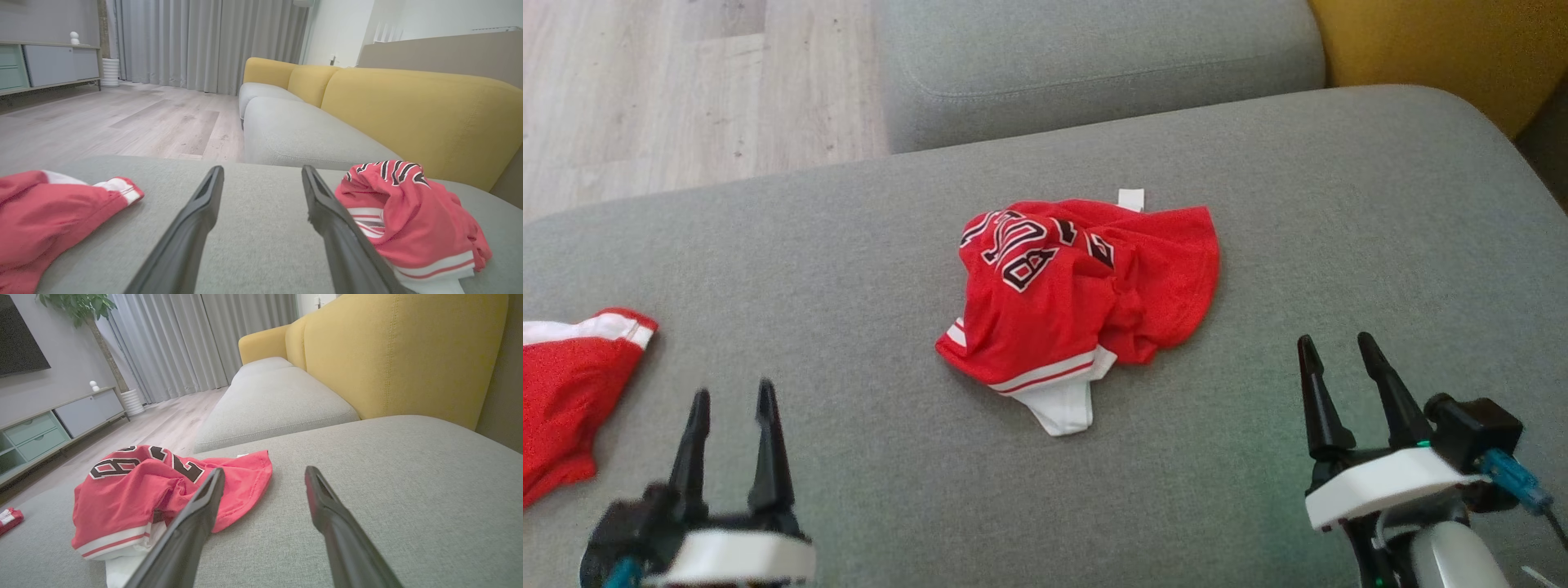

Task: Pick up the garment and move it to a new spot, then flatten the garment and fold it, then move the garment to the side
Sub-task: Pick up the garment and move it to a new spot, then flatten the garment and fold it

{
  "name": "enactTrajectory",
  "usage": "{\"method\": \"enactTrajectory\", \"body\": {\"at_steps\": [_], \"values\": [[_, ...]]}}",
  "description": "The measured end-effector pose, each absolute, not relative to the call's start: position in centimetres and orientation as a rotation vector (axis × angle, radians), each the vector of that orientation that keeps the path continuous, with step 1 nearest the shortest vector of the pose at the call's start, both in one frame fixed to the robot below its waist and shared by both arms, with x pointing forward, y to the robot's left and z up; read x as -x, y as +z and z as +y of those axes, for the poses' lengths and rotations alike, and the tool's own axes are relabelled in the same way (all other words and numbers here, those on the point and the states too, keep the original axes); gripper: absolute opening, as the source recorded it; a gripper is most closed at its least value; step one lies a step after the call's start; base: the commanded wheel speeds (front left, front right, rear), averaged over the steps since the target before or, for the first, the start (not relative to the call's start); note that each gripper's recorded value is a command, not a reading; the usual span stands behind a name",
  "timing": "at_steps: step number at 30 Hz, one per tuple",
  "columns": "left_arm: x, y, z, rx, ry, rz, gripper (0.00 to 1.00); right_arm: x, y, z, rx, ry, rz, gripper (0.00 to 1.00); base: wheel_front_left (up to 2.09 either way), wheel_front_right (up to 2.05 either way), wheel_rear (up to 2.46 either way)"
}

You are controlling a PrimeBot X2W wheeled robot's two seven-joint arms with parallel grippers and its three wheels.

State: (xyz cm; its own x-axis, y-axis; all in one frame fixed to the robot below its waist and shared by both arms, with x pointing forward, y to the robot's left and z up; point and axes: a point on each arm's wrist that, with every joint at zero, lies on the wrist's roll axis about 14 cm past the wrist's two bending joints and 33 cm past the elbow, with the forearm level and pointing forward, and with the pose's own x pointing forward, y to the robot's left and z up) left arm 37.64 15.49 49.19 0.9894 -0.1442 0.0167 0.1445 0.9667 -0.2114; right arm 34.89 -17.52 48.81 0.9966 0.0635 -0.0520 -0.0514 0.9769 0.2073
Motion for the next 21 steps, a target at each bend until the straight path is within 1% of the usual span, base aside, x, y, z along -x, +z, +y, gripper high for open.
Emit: {"method": "enactTrajectory", "body": {"at_steps": [5, 16, 18, 21], "values": [[-35.8, 48.1, 16.1, 0.174, -0.128, 0.025, 1.0, -35.0, 48.9, -17.4, -0.208, 0.063, 0.061, 1.0, 0.0, 0.0, 0.0], [-36.2, 48.0, 16.1, 0.185, -0.111, 0.027, 1.0, -35.2, 48.2, -17.4, -0.239, 0.06, 0.095, 1.0, 0.0, 0.0, 0.0], [-36.6, 47.6, 16.1, 0.187, -0.109, 0.036, 1.0, -36.0, 47.7, -17.2, -0.264, 0.066, 0.133, 1.0, 0.0, 0.0, 0.0], [-37.8, 47.7, 15.9, 0.186, -0.116, 0.029, 1.0, -38.8, 46.7, -16.6, -0.295, 0.092, 0.245, 1.0, 0.0, 0.0, 0.0]]}}
